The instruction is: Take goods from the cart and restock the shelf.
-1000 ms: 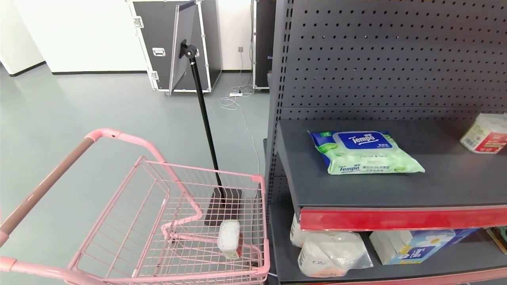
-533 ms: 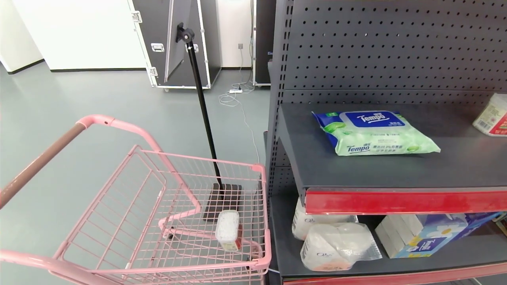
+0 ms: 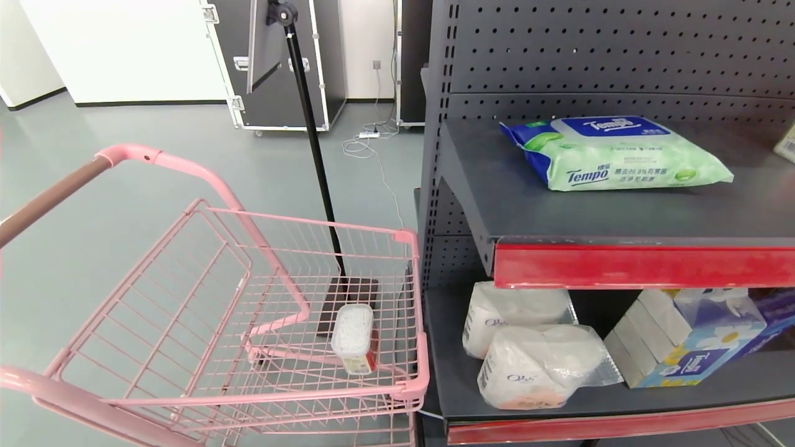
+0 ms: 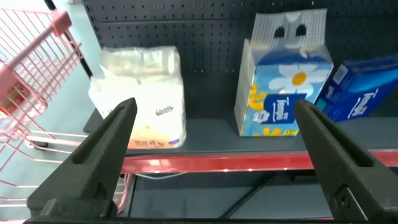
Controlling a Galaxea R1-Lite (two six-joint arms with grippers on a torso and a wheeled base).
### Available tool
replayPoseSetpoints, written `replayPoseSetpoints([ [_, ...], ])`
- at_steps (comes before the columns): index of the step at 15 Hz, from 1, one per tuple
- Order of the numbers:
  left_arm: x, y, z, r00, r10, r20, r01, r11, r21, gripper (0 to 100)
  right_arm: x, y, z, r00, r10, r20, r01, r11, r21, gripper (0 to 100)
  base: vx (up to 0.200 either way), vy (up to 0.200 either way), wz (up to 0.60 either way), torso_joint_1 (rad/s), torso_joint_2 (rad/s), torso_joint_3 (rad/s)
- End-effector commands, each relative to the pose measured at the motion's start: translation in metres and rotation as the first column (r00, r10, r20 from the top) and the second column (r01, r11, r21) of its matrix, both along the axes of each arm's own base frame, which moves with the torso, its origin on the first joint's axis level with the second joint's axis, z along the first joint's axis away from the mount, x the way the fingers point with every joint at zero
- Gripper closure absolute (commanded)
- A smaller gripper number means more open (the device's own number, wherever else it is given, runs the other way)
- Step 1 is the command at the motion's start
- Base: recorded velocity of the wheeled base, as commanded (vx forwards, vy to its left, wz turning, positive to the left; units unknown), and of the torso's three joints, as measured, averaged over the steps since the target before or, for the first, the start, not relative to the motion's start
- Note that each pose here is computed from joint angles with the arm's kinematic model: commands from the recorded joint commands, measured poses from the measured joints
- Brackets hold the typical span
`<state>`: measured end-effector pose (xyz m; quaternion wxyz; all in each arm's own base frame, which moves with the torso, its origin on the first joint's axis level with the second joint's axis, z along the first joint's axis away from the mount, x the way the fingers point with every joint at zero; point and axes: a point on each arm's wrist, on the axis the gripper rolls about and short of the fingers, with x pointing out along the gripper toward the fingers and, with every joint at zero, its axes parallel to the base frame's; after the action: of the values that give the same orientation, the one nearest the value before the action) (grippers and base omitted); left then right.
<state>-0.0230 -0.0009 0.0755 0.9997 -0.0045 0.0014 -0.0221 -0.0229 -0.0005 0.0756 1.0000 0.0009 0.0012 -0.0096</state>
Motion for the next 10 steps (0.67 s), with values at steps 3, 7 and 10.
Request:
replayPoseSetpoints([
  [3,0.0,0.0,0.0,1.0,0.0,0.0,0.0,1.0,0.003,0,0.0,0.0,0.0,1.0,0.001,0.001,-0.001,1.0,0.0,0,0.0,0.0,0.0,-0.09,0.43,0.336],
  [7,0.021,-0.001,0.137,0.991,-0.115,0.063,0.125,0.976,-0.18,0,0.0,0.0,0.0,1.0,0.001,0.001,-0.001,1.0,0.001,0,0.0,0.0,0.0,-0.018,0.09,0.074],
  [10,0.088,-0.008,0.206,0.974,-0.224,-0.026,0.217,0.962,-0.168,0,0.0,0.0,0.0,1.0,0.001,0.001,-0.001,1.0,0.001,0,0.0,0.0,0.0,0.0,0.0,0.0],
])
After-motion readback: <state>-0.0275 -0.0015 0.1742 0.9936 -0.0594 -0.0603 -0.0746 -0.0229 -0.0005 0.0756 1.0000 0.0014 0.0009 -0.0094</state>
